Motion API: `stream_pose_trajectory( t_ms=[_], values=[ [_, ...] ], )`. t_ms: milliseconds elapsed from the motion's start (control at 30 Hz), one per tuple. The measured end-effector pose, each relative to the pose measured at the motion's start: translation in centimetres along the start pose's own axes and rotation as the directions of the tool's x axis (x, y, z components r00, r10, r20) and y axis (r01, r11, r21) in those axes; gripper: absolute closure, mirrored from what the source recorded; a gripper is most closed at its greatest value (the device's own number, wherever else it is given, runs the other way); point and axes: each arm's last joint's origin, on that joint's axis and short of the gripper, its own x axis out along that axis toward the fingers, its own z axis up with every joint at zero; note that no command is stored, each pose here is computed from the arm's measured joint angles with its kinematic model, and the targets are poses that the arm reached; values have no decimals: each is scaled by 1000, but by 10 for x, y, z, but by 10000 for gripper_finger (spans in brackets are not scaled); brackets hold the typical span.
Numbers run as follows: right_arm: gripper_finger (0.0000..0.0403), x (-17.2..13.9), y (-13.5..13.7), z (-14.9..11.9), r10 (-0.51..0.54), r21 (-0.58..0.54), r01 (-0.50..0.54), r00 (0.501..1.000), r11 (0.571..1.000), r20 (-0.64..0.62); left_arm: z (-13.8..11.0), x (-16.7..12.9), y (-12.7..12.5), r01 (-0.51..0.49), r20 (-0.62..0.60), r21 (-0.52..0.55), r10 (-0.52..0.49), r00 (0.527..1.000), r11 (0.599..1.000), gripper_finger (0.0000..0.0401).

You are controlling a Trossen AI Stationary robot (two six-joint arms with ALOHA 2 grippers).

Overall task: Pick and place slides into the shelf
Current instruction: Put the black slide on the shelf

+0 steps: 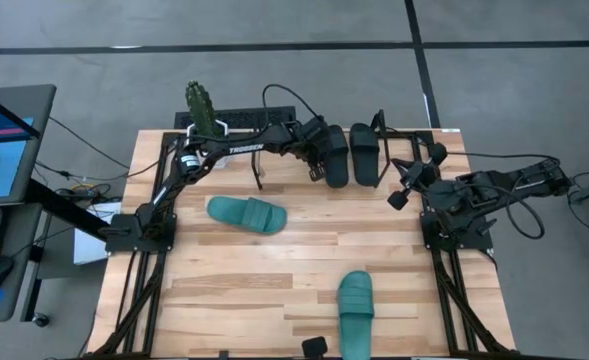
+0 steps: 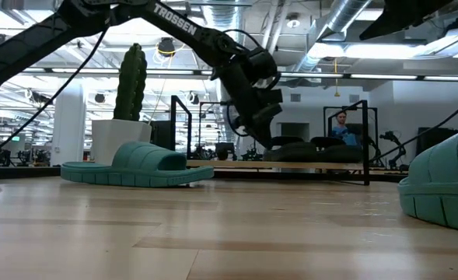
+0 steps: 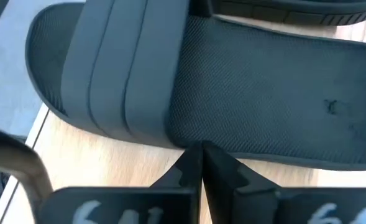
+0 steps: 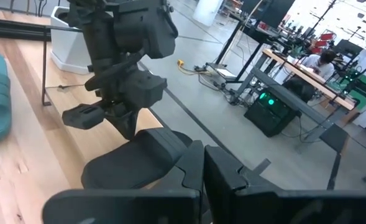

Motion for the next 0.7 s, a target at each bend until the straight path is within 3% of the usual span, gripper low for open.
stream_pose_trajectory(
  t_ms=[400, 567, 700],
  values=[
    [403, 0, 0, 0, 1, 1, -1, 1000, 1000, 0, 8, -1, -20, 7, 62, 131, -15, 998, 991, 401],
    [403, 0, 1, 0, 23, 2, -23, 1000, 1000, -1, 3, -1, -20, -112, -10, 186, 116, 993, 976, 401],
    [403, 0, 1, 0, 26, 1, -26, 1000, 1000, -1, -6, -1, -15, -150, -104, 215, 176, 979, 965, 401]
  ],
)
